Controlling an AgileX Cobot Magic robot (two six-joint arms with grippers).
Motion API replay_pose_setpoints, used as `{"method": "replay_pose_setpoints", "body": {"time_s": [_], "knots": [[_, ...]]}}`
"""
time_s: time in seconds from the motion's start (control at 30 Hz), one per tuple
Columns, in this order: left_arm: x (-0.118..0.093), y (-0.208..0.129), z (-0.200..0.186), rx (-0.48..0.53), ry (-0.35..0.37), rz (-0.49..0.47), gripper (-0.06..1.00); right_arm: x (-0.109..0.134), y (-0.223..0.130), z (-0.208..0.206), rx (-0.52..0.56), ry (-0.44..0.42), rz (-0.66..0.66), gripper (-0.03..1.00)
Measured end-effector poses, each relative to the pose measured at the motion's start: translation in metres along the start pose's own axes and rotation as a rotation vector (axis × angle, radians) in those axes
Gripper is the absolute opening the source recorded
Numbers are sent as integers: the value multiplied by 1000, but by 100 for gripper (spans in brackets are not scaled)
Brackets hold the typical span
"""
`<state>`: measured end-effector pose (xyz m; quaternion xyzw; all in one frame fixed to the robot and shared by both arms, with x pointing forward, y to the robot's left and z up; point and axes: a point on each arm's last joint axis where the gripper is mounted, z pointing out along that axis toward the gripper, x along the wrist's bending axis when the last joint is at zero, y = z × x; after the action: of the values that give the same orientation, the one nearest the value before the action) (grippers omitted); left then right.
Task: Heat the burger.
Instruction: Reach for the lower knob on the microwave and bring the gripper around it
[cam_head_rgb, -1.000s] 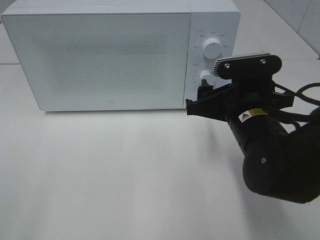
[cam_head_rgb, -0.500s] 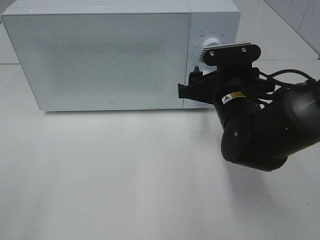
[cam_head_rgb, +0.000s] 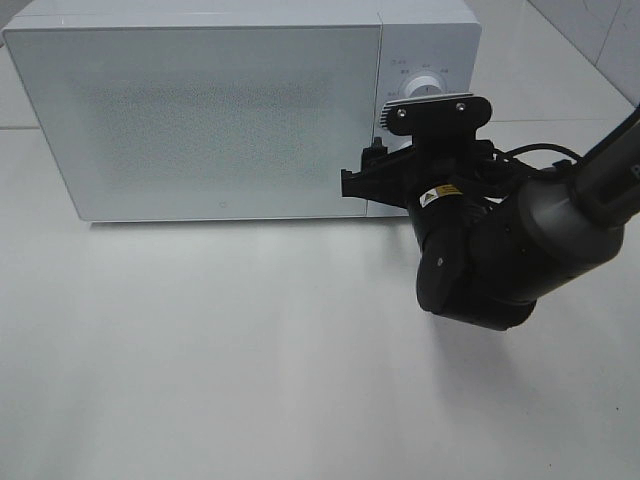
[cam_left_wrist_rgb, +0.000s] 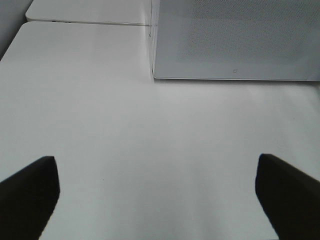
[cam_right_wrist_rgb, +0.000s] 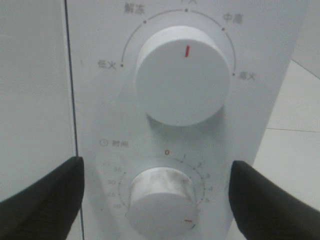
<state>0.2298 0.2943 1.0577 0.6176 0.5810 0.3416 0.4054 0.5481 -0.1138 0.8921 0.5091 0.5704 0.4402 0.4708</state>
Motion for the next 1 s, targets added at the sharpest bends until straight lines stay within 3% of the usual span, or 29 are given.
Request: {"method": "replay_pose_setpoints", "body": {"time_s": [0.83, 0.97, 1.0], "knots": [[0, 0, 0, 0, 0, 0, 99, -2, -12, 10, 39, -9, 16, 75], [0, 0, 0, 0, 0, 0, 99, -2, -12, 10, 39, -8, 15, 68], [0, 0, 0, 0, 0, 0, 99, -2, -12, 10, 39, -8, 15, 60]]}}
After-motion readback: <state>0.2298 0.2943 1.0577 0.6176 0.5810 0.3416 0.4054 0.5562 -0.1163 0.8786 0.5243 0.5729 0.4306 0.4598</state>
